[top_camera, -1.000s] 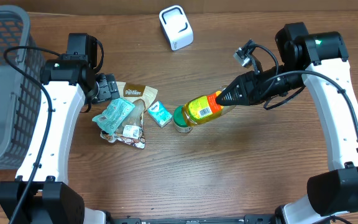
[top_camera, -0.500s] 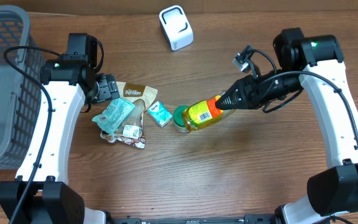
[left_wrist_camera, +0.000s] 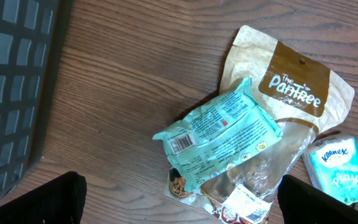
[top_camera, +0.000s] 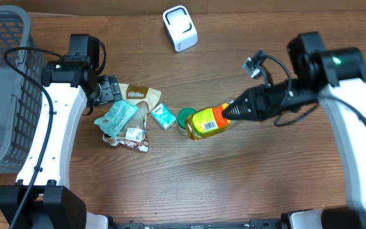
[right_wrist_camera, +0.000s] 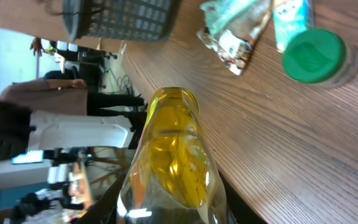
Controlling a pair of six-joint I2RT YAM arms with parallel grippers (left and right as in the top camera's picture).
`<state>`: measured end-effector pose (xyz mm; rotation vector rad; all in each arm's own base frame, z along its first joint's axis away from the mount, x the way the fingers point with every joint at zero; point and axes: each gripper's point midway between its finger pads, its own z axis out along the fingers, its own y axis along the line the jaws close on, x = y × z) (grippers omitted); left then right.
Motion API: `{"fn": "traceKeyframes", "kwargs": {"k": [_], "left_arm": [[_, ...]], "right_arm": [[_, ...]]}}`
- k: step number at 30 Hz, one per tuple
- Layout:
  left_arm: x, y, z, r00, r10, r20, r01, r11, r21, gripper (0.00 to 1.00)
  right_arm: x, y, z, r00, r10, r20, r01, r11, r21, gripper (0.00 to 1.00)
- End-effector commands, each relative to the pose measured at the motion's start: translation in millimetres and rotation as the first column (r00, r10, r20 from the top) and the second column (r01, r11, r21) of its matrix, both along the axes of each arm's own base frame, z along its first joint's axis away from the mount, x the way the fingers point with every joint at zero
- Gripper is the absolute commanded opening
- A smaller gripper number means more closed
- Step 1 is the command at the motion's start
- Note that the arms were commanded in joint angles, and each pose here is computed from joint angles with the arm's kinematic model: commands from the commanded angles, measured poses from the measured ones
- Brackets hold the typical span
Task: Scan the item barcode
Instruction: 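Lift the yellow bottle and tilt it sideways with the right gripper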
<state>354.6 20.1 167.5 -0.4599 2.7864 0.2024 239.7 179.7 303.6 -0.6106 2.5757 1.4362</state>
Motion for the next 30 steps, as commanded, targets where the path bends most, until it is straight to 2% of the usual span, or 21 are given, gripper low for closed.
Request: {"fn": "traceKeyframes", "kwargs": {"k": [1,9,15,24,30], "left_arm": [[2,0,1,1.0,0.008,0.006,-0.008,1.0,0.0,0.99],[2,0,1,1.0,0.008,0.006,-0.008,1.0,0.0,1.0],[2,0,1,1.0,0.008,0.006,-0.008,1.0,0.0,1.0],[2,0,1,1.0,0.008,0.006,-0.008,1.0,0.0,1.0],[2,0,1,1.0,0.008,0.006,-0.008,1.0,0.0,1.0]], "right_arm": [[-26,3,34,0.997,-0.004,0.082,-0.001,0.998,0.068,0.17],[-57,7,42,0.994,0.025,0.102,-0.034,0.996,0.081,0.18],[-71,28,45,0.982,0.127,0.139,-0.141,0.985,0.097,0.18],[-69,37,46,0.984,0.126,0.128,-0.14,0.985,0.102,0.18],[-69,30,33,0.988,0.113,0.105,-0.116,0.993,0.021,0.19]]}}
